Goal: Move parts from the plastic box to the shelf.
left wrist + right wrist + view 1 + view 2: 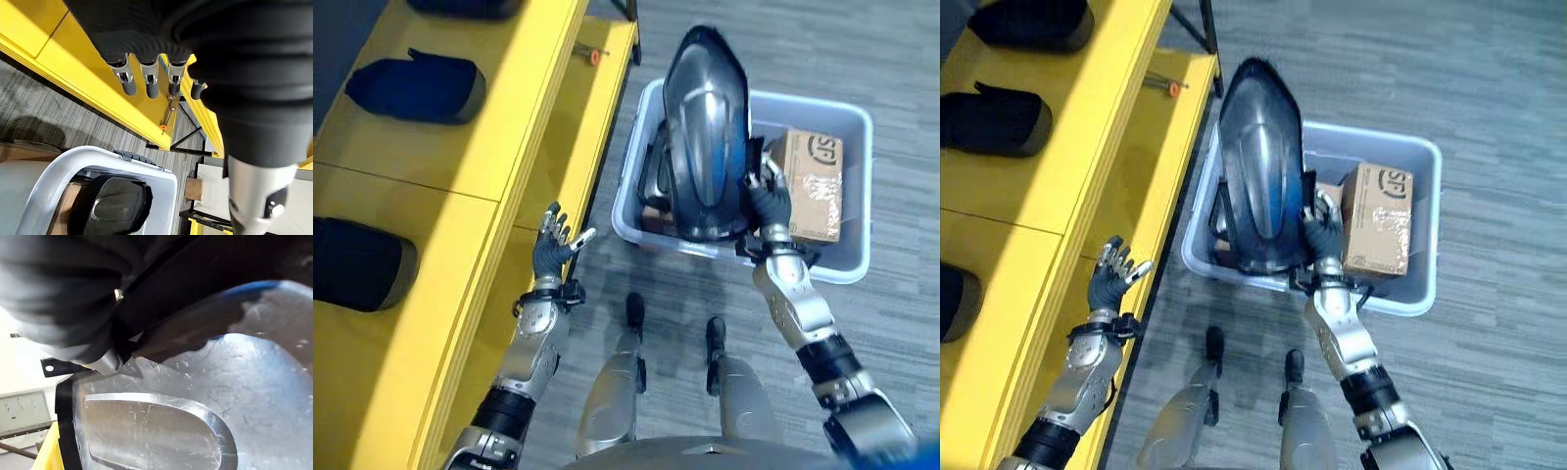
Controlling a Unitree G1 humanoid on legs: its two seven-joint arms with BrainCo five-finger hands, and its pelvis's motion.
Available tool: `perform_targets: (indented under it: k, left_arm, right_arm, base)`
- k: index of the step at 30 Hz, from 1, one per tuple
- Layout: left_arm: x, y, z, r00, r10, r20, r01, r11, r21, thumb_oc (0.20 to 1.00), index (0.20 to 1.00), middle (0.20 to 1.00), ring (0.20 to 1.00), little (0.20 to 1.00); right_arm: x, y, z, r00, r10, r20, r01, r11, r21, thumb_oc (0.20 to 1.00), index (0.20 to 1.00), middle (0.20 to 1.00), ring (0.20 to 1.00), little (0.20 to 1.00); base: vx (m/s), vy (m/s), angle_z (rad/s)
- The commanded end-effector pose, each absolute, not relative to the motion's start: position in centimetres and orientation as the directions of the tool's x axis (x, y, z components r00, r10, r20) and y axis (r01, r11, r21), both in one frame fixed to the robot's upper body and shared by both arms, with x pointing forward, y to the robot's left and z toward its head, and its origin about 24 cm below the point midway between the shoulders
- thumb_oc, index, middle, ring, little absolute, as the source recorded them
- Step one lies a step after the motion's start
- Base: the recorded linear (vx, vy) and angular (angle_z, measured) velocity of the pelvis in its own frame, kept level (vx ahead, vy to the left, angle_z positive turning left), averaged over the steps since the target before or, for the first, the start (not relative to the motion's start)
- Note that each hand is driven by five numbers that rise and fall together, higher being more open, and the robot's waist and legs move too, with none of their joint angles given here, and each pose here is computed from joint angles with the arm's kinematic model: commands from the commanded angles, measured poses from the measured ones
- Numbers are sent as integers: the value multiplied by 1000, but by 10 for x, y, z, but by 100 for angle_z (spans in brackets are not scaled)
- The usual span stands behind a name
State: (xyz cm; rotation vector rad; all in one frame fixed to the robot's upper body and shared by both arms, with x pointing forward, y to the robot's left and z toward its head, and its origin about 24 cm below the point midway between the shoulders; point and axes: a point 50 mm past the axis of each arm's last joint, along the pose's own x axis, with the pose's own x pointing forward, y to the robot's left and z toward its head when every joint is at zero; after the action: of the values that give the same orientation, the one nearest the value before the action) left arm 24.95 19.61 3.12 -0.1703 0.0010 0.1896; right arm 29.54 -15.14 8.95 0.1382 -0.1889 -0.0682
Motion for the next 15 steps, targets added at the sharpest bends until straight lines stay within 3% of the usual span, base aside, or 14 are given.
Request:
perform_targets:
  k: [1,15]
  left_arm:
    - [257,203,46,982,174,68,-164,977,-133,1000,1000,1000,1000,1000]
    - [213,227,10,970,227,-90,-235,968,-92,1000,1000,1000,1000,1000]
  right_arm:
    - [296,-154,130,918,-50,394,-16,986,164,200,200,200,200,200]
    - [265,-182,85,973,-8,229,-39,979,201,200,200,200,200,200]
  base:
    - [-16,-44,20]
    - [-15,-83,21]
